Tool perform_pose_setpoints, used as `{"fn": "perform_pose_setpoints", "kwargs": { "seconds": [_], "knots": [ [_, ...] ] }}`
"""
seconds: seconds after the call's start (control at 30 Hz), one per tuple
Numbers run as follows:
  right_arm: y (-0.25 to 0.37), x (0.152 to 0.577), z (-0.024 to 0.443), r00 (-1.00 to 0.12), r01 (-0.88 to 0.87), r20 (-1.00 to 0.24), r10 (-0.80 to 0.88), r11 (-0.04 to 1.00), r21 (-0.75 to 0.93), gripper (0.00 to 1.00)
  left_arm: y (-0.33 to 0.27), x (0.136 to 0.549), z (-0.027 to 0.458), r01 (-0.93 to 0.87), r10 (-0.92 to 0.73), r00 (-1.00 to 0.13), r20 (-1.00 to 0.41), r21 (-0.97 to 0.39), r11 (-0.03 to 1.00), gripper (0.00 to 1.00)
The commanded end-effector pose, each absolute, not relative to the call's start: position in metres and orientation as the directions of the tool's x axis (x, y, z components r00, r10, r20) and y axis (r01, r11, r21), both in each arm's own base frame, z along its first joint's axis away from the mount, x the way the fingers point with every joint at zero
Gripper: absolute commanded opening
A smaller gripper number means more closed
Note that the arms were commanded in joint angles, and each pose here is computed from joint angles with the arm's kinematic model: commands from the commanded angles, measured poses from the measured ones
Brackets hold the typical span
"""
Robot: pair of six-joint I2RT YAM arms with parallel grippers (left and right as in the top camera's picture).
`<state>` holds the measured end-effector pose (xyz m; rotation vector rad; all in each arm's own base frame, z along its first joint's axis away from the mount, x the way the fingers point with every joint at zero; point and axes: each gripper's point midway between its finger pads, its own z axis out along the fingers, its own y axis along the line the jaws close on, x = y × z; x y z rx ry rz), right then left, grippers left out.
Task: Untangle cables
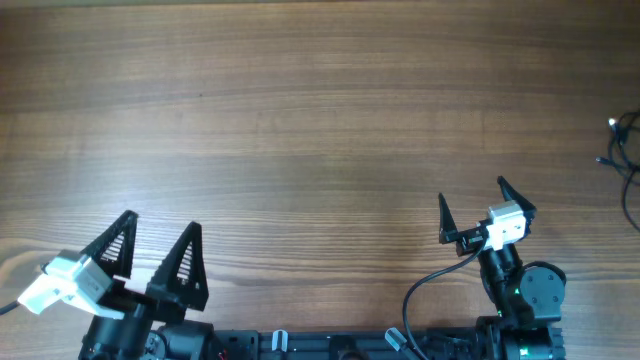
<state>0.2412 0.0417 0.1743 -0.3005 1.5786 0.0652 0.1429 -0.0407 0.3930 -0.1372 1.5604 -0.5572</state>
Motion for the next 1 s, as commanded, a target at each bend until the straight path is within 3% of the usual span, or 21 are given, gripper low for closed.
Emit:
{"fn": "perform_pose_setpoints", "kwargs": {
  "seconds": [0.0, 0.2, 0.37, 0.5, 0.67, 0.8, 0.97],
  "knots": [
    [0.038, 0.241, 0.176, 0.007, -0.208, -0.991, -0.136, 0.969, -0.135, 1.0, -0.04, 0.141, 0.394, 0.248, -0.433, -0.082, -0.898, -0.439, 0.863, 1.0],
    [0.038, 0.241, 0.176, 0.007, -0.208, -0.991, -0.136, 0.969, -0.135, 1.0, -0.042, 0.15, 0.378, 0.234, -0.402, -0.111, -0.909, -0.417, 0.878, 1.0],
    [0.038, 0.241, 0.176, 0.007, -0.208, -0.991, -0.136, 0.969, -0.135, 1.0, -0.068, 0.183, 0.351, 0.362, -0.302, -0.085, -0.95, -0.312, 0.879, 1.0],
    [0.038, 0.241, 0.176, 0.007, -0.208, -0.991, -0.136, 0.969, -0.135, 1.0, -0.088, 0.209, 0.333, 0.482, -0.306, 0.028, -0.952, -0.255, 0.838, 1.0],
    [0.038, 0.241, 0.176, 0.007, -0.208, -0.991, -0.136, 0.969, -0.135, 1.0, -0.098, 0.213, 0.315, 0.579, -0.352, 0.209, -0.912, -0.174, 0.796, 1.0],
    [0.038, 0.241, 0.176, 0.007, -0.208, -0.991, -0.136, 0.969, -0.135, 1.0, -0.085, 0.214, 0.303, 0.536, -0.365, 0.308, -0.879, -0.157, 0.83, 1.0],
    [0.038, 0.241, 0.176, 0.007, -0.208, -0.991, -0.136, 0.969, -0.135, 1.0, -0.061, 0.235, 0.265, 0.406, -0.338, 0.229, -0.913, -0.226, 0.885, 1.0]
  ]
}}
